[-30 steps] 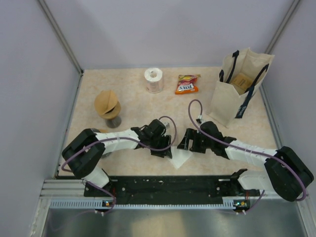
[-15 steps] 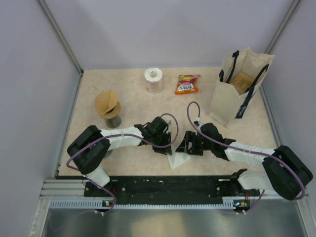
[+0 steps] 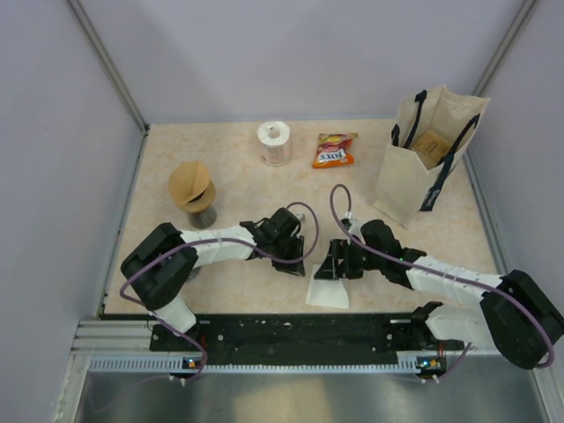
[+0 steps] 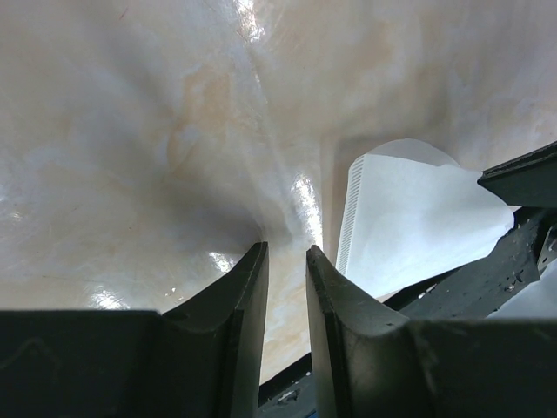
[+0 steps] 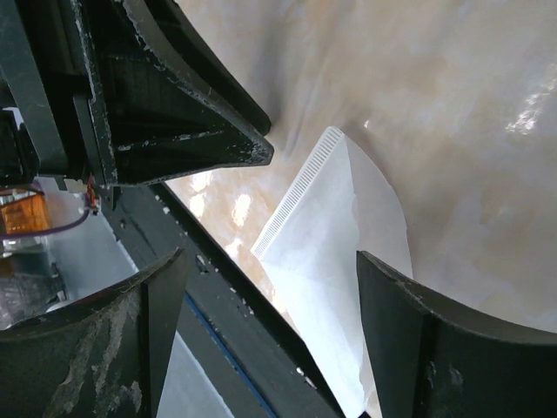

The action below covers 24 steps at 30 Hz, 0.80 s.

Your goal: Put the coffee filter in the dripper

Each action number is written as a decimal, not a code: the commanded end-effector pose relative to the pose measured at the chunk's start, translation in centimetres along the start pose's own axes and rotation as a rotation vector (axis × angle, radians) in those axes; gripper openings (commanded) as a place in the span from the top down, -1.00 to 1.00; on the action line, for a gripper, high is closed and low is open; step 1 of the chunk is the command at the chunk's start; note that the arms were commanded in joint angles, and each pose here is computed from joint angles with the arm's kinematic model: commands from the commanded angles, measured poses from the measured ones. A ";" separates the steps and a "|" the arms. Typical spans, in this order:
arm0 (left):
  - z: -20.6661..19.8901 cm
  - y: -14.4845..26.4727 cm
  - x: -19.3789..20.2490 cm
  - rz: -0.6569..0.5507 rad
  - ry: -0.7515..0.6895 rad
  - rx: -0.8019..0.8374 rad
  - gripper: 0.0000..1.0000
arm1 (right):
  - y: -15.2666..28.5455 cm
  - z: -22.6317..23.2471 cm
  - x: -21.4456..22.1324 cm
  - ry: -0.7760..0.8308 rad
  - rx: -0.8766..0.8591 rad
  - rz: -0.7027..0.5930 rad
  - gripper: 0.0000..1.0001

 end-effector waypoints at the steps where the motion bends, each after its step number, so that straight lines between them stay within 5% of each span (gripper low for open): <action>1: -0.1 -0.3 -0.4 -0.010 -0.008 0.015 0.40 | -0.2 1.1 -0.1 0.043 -0.073 0.040 -0.51; 14: -0.5 0.5 1.6 0.033 -0.037 0.123 0.39 | -0.8 0.7 0.6 -0.059 -0.086 0.101 -0.40; 24: -0.7 0.1 1.6 0.033 -0.038 0.143 0.39 | -1.5 0.2 0.9 -0.094 -0.073 0.143 -0.07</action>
Point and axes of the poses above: each gripper's point midway between its finger pads, its own y axis back along the fingers, its own z axis along the line the jaws close on, x = y × z, the point moved 9 cm from there along y, back along the fingers, and after that the axes turned 12 degrees about -y, right-handed, at the moved point
